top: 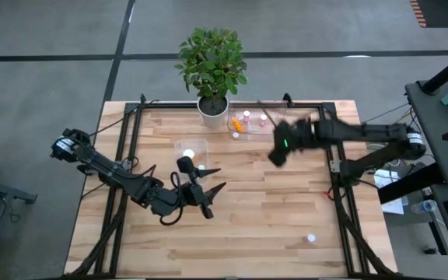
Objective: Pick and place medicine bottles into bin by pill shape (circle, oval)
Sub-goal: Put the red pill bottle into the top transparent bin
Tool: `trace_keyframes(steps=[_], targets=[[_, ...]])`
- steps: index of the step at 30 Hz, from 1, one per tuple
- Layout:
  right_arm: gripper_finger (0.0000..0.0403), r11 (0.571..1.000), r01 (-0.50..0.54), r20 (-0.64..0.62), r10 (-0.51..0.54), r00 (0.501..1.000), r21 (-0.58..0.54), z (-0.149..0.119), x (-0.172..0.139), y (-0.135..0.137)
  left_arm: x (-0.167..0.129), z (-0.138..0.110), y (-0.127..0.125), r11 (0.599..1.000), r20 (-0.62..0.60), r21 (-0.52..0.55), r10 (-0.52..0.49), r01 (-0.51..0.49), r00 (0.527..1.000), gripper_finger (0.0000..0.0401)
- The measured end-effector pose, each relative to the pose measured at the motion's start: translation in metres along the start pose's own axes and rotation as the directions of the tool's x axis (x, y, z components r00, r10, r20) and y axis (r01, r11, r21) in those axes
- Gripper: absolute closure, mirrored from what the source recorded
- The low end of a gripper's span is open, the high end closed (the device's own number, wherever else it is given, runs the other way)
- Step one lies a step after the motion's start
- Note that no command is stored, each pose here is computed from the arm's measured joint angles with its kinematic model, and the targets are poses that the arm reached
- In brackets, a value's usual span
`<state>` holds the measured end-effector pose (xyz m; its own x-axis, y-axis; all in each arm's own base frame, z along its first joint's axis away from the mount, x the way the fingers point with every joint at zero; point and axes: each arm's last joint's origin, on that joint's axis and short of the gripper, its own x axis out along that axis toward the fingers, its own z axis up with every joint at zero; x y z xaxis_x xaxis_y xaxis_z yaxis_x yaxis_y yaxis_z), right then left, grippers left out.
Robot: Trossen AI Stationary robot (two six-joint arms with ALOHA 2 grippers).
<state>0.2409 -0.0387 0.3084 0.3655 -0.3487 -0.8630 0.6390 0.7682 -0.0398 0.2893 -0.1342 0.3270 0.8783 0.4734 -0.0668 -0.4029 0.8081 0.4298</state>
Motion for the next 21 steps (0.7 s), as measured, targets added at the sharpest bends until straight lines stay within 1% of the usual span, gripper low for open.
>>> trace_keyframes(steps=[2, 5, 9, 13, 16, 18, 21], targets=[[0.0292, 1.0, 0.021, -0.001, -0.021, 1.0, -0.002, 0.021, 0.006, -0.02, -0.003, -0.005, 0.004, 1.0, -0.001, -0.025, 0.0, 0.0, 1.0, 0.0205], [0.0291, 0.999, 0.035, -0.025, -0.035, 0.999, -0.002, 0.045, 0.022, -0.048, -0.009, -0.013, 0.01, 0.999, -0.006, -0.043, -0.003, 0.003, 1.0, 0.0205], [0.0286, 0.998, 0.055, -0.098, -0.057, 0.994, -0.025, 0.064, 0.055, -0.079, -0.015, -0.021, 0.018, 0.997, -0.004, -0.073, -0.002, 0.002, 1.0, 0.0205], [0.0288, 0.996, 0.073, -0.167, -0.081, 0.983, -0.058, 0.073, 0.096, -0.1, -0.021, -0.029, 0.025, 0.996, -0.006, -0.09, -0.003, 0.002, 1.0, 0.0205], [0.0289, 0.994, 0.084, -0.223, -0.098, 0.97, -0.071, 0.073, 0.125, -0.114, -0.023, -0.032, 0.027, 0.995, -0.004, -0.099, -0.003, 0.003, 1.0, 0.0205], [0.0288, 0.993, 0.086, -0.254, -0.104, 0.962, -0.08, 0.073, 0.14, -0.12, -0.025, -0.035, 0.028, 0.994, -0.006, -0.107, -0.004, 0.003, 1.0, 0.0205], [0.028, 0.992, 0.087, -0.292, -0.11, 0.95, -0.091, 0.07, 0.155, -0.126, -0.026, -0.037, 0.03, 0.994, -0.006, -0.114, -0.003, 0.003, 1.0, 0.0205]])
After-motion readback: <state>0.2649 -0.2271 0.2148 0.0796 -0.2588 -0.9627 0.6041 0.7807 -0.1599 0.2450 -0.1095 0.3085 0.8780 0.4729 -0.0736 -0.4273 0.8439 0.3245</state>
